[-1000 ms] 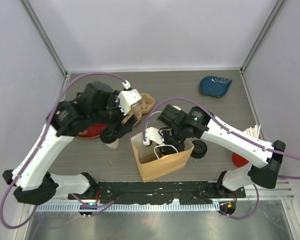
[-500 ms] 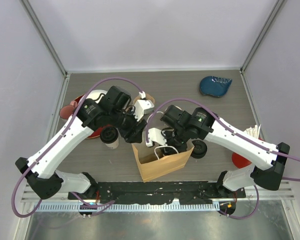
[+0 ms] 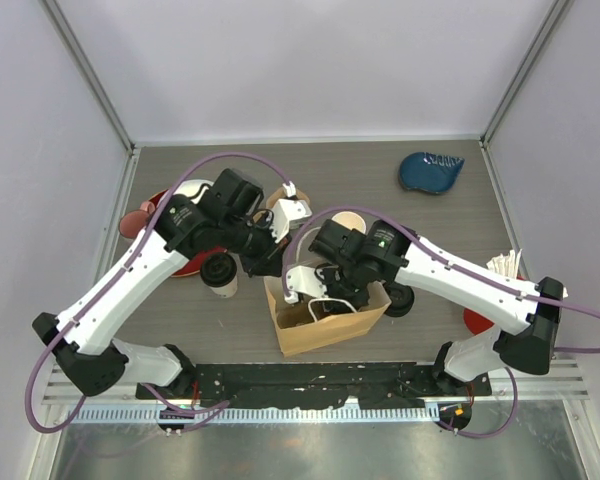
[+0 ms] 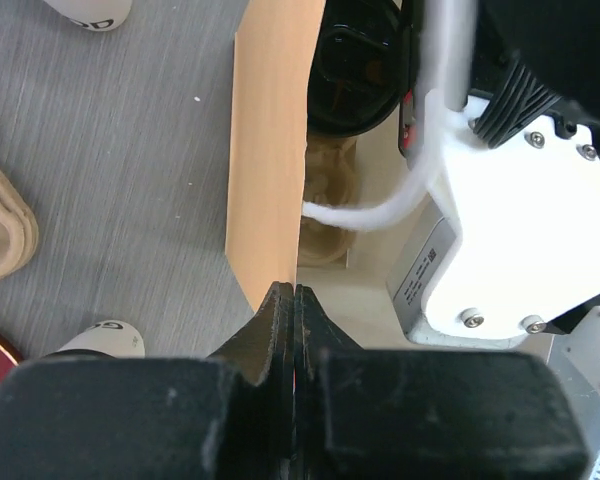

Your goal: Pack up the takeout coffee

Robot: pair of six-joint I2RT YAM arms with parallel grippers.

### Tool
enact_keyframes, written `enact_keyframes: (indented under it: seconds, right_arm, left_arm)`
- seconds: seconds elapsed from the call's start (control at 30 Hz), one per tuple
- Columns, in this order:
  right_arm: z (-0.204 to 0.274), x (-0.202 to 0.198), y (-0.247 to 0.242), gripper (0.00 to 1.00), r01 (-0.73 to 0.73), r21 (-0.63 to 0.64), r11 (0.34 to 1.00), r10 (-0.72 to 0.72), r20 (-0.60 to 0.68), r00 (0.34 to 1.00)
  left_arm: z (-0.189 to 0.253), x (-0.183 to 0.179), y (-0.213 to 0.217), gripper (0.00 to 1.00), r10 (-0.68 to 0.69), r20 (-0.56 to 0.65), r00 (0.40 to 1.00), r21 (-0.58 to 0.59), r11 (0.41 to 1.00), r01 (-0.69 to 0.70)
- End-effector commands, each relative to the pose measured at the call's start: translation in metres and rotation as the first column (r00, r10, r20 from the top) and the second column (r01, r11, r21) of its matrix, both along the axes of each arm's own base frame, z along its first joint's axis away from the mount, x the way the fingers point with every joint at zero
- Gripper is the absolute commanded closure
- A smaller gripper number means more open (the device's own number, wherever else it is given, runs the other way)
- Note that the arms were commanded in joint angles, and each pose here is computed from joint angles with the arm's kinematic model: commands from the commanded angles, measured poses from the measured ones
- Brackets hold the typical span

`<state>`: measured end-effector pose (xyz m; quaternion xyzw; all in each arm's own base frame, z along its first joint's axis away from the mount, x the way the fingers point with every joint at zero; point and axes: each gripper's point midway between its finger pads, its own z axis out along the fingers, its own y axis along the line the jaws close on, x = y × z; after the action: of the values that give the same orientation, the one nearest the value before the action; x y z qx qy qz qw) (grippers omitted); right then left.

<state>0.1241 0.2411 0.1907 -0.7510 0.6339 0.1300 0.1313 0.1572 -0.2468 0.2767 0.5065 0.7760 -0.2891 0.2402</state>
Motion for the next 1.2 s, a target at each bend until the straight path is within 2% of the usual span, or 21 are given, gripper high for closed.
enact_keyframes:
  seconds: [0.0, 0.2, 1.17]
  right_arm:
    - [0.000, 0.001, 0.004, 0.99, -0.027, 0.009, 1.000, 0.027, 0.027, 0.999]
    - [-0.017, 0.000, 0.005, 0.99, -0.032, -0.026, 0.999, 0.033, 0.017, 0.999]
    - [-0.030, 0.002, 0.006, 0.99, -0.019, 0.011, 1.000, 0.018, 0.058, 0.998]
  left_arm:
    - [0.008, 0.004, -0.008, 1.00, -0.033, 0.025, 0.999, -0.036, 0.999, 0.034]
    - [0.008, 0.007, -0.009, 1.00, -0.040, 0.048, 0.998, -0.035, 0.999, 0.042]
    - [0.010, 0.013, -0.008, 1.00, -0.076, 0.120, 0.990, -0.018, 0.997, 0.079]
